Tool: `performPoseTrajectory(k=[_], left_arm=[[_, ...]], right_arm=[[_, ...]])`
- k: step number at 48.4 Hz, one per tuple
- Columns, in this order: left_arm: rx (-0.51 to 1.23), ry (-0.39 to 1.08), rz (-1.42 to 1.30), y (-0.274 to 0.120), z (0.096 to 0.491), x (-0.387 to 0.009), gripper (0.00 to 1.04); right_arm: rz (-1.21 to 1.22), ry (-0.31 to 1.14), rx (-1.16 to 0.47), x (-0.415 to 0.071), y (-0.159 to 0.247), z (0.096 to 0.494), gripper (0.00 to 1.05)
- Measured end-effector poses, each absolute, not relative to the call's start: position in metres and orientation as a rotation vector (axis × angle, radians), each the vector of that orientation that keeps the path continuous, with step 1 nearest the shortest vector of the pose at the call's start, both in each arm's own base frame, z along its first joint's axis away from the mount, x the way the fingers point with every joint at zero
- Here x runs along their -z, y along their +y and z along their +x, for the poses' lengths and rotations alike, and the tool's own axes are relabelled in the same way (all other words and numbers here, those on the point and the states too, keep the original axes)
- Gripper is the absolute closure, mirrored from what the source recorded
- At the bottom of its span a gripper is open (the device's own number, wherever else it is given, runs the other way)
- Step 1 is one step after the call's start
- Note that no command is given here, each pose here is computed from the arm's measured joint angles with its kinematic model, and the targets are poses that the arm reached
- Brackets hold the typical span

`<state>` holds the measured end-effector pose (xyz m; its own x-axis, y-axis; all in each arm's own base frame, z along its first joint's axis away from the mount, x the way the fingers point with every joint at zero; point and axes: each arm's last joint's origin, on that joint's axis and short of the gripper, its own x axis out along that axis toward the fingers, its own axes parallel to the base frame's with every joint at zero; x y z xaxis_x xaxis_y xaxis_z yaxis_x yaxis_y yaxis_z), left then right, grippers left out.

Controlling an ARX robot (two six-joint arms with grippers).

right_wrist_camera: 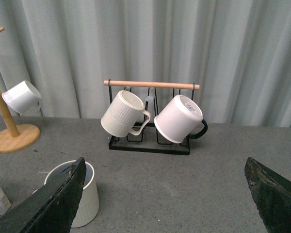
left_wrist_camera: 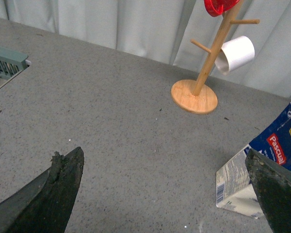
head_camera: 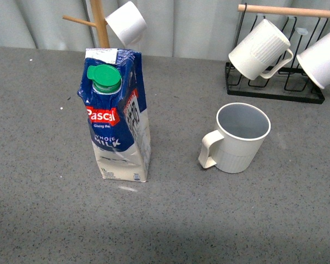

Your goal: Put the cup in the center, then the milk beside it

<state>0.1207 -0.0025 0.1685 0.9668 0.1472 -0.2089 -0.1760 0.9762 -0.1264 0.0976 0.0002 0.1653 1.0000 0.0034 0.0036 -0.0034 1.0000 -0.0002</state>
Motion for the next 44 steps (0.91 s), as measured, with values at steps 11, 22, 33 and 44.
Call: performPoseTrajectory(k=[11,22,33,44], left_arm=[[-0.062,0.229,-0.178,-0.008,0.172,-0.17,0.06],[0.011,0.302,-0.168,-0.023,0.205,-0.16,0.06],[0.097,0.357,-0.162,-0.038,0.225,-0.154,0.06],[0.181,0.381,-0.169,-0.051,0.233,-0.154,0.06]], right_arm=[[0.0,-0.004,-0.003,-0.165,0.0,0.098,0.09],[0.0,-0.004,-0.003,-0.165,0.0,0.098,0.09],[0.0,-0.004,-0.003,-0.165,0.0,0.098,0.09],[0.0,-0.004,-0.003,-0.165,0.0,0.098,0.09]])
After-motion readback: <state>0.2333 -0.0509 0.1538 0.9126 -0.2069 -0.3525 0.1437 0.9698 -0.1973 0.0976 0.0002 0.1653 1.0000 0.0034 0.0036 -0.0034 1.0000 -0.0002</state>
